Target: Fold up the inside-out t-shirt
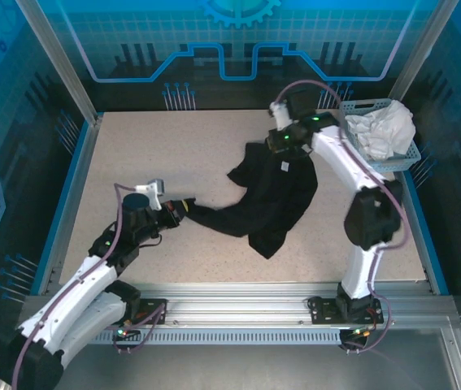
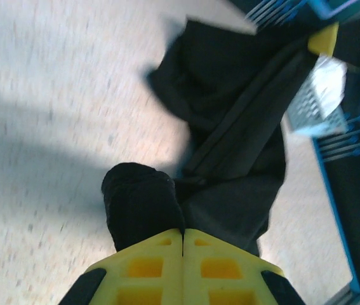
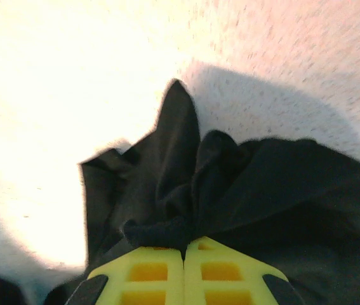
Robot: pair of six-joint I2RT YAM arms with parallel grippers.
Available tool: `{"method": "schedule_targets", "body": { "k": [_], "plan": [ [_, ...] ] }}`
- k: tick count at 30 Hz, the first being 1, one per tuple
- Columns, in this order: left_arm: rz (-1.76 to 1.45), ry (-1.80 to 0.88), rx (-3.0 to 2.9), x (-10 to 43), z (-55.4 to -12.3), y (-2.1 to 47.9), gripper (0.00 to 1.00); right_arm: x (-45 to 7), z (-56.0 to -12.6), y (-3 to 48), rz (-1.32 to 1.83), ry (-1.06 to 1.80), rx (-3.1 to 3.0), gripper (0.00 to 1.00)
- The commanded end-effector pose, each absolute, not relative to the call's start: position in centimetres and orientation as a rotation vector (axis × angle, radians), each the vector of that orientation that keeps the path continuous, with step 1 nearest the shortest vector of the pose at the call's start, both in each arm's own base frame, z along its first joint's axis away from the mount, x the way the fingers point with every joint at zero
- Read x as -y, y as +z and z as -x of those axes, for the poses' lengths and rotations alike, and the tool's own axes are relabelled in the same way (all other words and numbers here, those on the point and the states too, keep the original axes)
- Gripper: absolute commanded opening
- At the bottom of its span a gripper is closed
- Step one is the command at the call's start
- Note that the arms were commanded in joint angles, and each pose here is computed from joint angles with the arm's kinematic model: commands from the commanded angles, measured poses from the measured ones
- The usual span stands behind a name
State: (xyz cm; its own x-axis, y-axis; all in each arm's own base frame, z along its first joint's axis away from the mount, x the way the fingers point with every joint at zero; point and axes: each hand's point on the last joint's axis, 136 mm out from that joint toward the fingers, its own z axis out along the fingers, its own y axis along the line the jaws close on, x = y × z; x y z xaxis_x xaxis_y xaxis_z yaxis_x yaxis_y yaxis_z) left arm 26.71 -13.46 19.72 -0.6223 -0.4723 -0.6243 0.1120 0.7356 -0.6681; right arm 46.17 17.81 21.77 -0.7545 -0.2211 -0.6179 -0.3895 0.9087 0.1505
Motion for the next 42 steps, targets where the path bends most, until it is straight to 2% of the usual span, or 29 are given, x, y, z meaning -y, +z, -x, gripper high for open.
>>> {"method": "schedule_targets", "body": {
  "k": [1, 5, 9, 12, 19, 23, 28, 31, 34, 42],
  "plan": [
    [0.252, -0.775, -1.908, 11.5, -27.6, 25.8, 0.00, -17.6, -44.1, 29.3, 0.388, 0.526, -2.266, 0.00],
    [0.212, -0.738, -1.814, 10.6, -27.5, 30.9, 0.00, -15.7, -41.5, 32.6, 0.364, 0.483, -2.196, 0.00],
    [0.209, -0.714, -1.757, 10.0, -27.2, 33.4, 0.00, -15.0, -40.3, 30.8, 0.341, 0.487, -2.241, 0.00],
    [0.220, -0.696, -1.801, 9.9, -27.4, 31.5, 0.00, -15.3, -39.4, 25.9, 0.317, 0.527, -2.349, 0.03],
    [0.212, -0.788, -2.025, 11.8, -26.0, 22.4, 0.00, -14.6, -35.4, 13.7, 0.192, 0.550, -2.572, 0.04],
    [0.196, -0.888, -2.126, 13.1, -24.4, 18.0, 0.00, -13.6, -32.9, 8.9, 0.146, 0.496, -2.690, 0.10],
    [0.180, -0.946, -2.182, 13.8, -23.0, 15.4, 0.00, -11.3, -31.8, 8.5, 0.105, 0.353, -2.697, 0.23],
    [0.188, -0.939, -2.195, 13.6, -22.9, 14.6, 0.00, -10.9, -31.7, 9.3, 0.087, 0.347, -2.679, 0.34],
    [0.187, -0.932, -2.198, 13.6, -23.0, 14.4, 0.00, -10.7, -31.6, 9.7, 0.069, 0.352, -2.665, 0.40],
    [0.189, -0.906, -2.210, 13.4, -23.1, 14.0, 0.00, -11.9, -31.7, 8.8, 0.064, 0.458, -2.682, 0.42]
  ]
}}
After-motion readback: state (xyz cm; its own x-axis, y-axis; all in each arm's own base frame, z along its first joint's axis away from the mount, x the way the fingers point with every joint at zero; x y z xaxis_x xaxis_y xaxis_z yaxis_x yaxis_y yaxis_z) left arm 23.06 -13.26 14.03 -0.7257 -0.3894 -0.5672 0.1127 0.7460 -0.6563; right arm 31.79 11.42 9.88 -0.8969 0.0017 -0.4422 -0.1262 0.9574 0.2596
